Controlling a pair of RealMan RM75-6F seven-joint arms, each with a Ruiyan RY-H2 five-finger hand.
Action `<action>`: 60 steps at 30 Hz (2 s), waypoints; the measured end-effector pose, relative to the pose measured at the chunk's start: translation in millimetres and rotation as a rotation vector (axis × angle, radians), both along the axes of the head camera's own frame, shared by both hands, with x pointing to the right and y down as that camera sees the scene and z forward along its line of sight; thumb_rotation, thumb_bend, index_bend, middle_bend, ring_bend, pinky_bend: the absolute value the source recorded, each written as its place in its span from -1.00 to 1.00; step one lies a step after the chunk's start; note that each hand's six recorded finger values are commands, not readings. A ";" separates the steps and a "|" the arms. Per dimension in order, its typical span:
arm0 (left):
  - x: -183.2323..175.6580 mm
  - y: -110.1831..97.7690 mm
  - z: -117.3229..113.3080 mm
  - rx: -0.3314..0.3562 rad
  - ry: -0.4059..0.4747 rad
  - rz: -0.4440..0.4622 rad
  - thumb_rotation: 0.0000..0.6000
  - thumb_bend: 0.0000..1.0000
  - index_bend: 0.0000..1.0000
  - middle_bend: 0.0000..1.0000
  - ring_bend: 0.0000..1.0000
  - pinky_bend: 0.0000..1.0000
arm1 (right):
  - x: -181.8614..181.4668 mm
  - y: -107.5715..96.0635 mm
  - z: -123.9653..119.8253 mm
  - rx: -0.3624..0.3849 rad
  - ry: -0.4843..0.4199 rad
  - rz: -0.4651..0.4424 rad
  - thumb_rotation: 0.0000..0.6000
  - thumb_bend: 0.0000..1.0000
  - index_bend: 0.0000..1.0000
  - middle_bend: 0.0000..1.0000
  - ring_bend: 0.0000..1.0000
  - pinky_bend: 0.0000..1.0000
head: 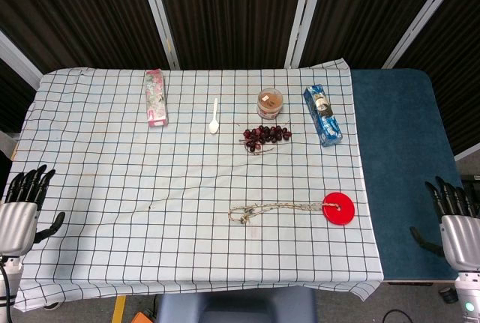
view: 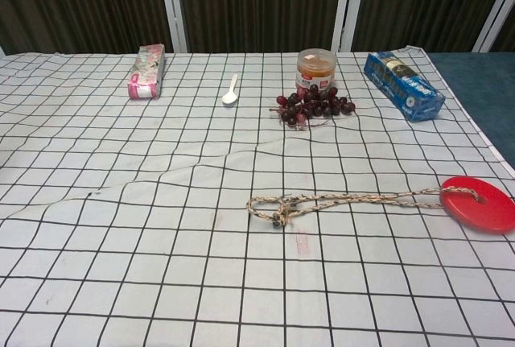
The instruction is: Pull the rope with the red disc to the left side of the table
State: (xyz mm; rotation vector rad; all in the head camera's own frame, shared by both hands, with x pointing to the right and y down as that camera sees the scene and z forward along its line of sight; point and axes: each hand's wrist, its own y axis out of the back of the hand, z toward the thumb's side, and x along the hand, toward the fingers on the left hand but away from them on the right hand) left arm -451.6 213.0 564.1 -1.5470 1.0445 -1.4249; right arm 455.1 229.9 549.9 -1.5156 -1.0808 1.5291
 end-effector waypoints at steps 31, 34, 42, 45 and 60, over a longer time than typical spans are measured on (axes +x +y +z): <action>159.9 -0.2 53.4 -0.136 0.196 0.413 1.00 -0.30 -1.00 -1.00 -1.00 -1.00 | 20.0 -11.6 -13.1 0.033 0.003 0.050 1.00 -0.25 -1.00 -1.00 -1.00 -1.00; 192.9 2.2 63.5 -0.154 0.227 0.477 1.00 -0.31 -1.00 -1.00 -1.00 -1.00 | 24.7 -6.6 -13.3 0.027 0.003 0.060 1.00 -0.25 -1.00 -1.00 -1.00 -1.00; 275.7 2.8 85.1 -0.183 0.303 0.594 1.00 -0.30 -1.00 -1.00 -1.00 -1.00 | 40.3 1.9 -18.9 0.037 -0.002 0.095 1.00 -0.25 -1.00 -1.00 -1.00 -1.00; 299.9 3.5 94.7 -0.196 0.315 0.623 1.00 -0.30 -1.00 -1.00 -1.00 -1.00 | 45.6 3.5 -21.0 0.043 -0.004 0.108 1.00 -0.25 -1.00 -1.00 -1.00 -1.00; 356.3 3.8 133.1 -0.201 0.278 0.714 1.00 -0.27 -1.00 -1.00 -1.00 -1.00 | 59.8 6.4 -26.8 0.056 0.000 0.141 1.00 -0.25 -1.00 -1.00 -1.00 -1.00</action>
